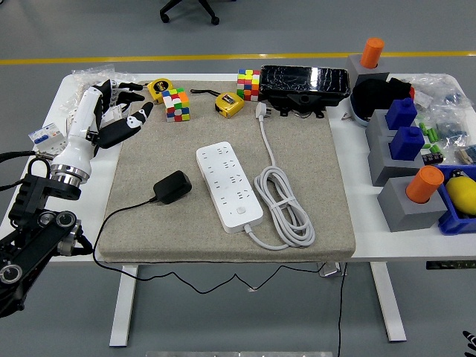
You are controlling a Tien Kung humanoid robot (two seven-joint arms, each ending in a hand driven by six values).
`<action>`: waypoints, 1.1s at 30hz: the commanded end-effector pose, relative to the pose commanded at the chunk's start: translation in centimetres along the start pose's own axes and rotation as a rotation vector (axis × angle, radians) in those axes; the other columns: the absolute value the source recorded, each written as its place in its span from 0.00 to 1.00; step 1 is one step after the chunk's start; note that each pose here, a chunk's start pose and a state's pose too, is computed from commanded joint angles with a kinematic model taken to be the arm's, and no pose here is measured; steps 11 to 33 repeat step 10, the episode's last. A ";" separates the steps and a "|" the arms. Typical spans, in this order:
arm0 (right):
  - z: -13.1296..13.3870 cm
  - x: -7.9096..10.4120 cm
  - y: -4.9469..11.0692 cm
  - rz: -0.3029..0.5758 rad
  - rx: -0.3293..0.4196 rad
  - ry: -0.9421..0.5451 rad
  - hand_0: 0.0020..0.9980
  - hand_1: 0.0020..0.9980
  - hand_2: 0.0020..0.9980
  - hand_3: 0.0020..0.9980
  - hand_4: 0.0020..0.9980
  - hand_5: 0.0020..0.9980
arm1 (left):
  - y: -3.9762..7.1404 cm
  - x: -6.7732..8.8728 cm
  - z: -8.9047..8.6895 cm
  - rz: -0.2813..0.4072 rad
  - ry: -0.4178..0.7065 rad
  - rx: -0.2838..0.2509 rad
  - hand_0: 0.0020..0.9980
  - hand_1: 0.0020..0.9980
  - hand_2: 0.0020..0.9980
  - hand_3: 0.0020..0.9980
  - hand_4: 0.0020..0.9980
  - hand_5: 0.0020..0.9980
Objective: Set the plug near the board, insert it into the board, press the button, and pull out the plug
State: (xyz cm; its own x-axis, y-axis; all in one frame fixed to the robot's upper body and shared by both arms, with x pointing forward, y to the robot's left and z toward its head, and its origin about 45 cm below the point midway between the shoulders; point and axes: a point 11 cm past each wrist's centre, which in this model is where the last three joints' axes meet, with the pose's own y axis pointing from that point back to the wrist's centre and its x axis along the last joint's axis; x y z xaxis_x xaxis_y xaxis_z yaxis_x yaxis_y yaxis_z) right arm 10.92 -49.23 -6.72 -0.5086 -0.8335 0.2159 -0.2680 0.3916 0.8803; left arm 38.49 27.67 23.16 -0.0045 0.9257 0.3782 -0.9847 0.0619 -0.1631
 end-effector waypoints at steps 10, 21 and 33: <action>-0.1 0.0 0.0 0.005 0.013 -0.001 0.53 0.63 0.62 0.55 0.89 0.41 | 0.1 0.0 -0.1 -0.002 0.000 0.003 0.65 0.61 0.54 0.59 0.76 0.23; -0.1 0.0 0.0 0.005 0.013 -0.001 0.53 0.63 0.62 0.55 0.89 0.41 | 0.1 0.0 -0.1 -0.002 0.000 0.003 0.65 0.61 0.54 0.59 0.76 0.23; -0.1 0.0 0.0 0.005 0.013 -0.001 0.53 0.63 0.62 0.55 0.89 0.41 | 0.1 0.0 -0.1 -0.002 0.000 0.003 0.65 0.61 0.54 0.59 0.76 0.23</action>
